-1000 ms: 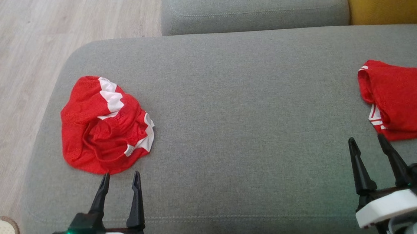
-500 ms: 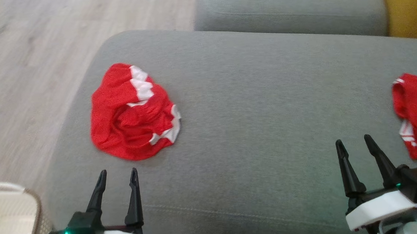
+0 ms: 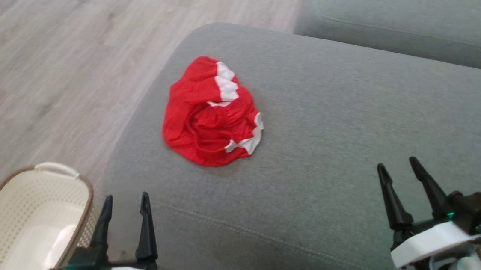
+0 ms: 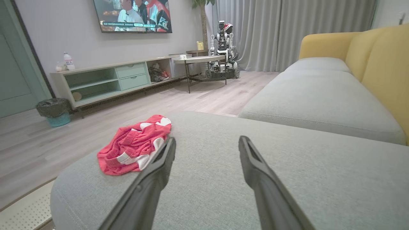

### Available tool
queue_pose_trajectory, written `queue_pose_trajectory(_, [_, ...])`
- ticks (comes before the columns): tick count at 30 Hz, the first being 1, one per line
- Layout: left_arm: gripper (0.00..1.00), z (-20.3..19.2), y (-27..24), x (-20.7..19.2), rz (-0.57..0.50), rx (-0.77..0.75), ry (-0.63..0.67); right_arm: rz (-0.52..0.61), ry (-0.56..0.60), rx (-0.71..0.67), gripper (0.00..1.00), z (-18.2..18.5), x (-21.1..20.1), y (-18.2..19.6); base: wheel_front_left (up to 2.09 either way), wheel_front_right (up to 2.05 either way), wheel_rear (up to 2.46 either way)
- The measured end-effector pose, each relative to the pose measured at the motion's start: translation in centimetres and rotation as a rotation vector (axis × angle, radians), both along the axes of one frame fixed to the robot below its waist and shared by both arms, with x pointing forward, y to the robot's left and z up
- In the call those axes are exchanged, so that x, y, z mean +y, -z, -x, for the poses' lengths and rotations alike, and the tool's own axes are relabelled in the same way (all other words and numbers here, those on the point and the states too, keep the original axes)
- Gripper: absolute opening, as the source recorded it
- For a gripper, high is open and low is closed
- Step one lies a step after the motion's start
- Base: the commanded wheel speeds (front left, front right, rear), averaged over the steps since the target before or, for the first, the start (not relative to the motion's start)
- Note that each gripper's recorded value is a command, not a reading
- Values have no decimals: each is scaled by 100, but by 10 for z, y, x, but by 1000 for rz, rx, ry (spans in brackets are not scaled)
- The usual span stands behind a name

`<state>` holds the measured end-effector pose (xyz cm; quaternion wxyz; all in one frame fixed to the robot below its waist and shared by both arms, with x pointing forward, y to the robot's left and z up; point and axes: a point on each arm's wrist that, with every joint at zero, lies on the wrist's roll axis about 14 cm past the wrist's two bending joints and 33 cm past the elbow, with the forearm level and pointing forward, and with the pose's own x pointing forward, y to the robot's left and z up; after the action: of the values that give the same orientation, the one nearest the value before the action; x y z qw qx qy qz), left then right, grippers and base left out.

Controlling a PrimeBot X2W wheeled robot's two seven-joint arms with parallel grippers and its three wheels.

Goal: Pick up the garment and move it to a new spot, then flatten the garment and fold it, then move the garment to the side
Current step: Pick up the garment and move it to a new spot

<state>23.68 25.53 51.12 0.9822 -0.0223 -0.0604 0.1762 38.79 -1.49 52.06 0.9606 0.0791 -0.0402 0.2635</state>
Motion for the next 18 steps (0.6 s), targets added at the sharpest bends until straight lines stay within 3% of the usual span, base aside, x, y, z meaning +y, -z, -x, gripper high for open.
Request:
queue_pose_trajectory(14, [100,8,-6,17,-11,-2,-75,16,-86,40,100,1,29,16,0,0,0])
queue_pose_trajectory(18, [100,-12,-27,24,-50,-50,-36,41,-87,54,100,-3,29,26,0,0,0])
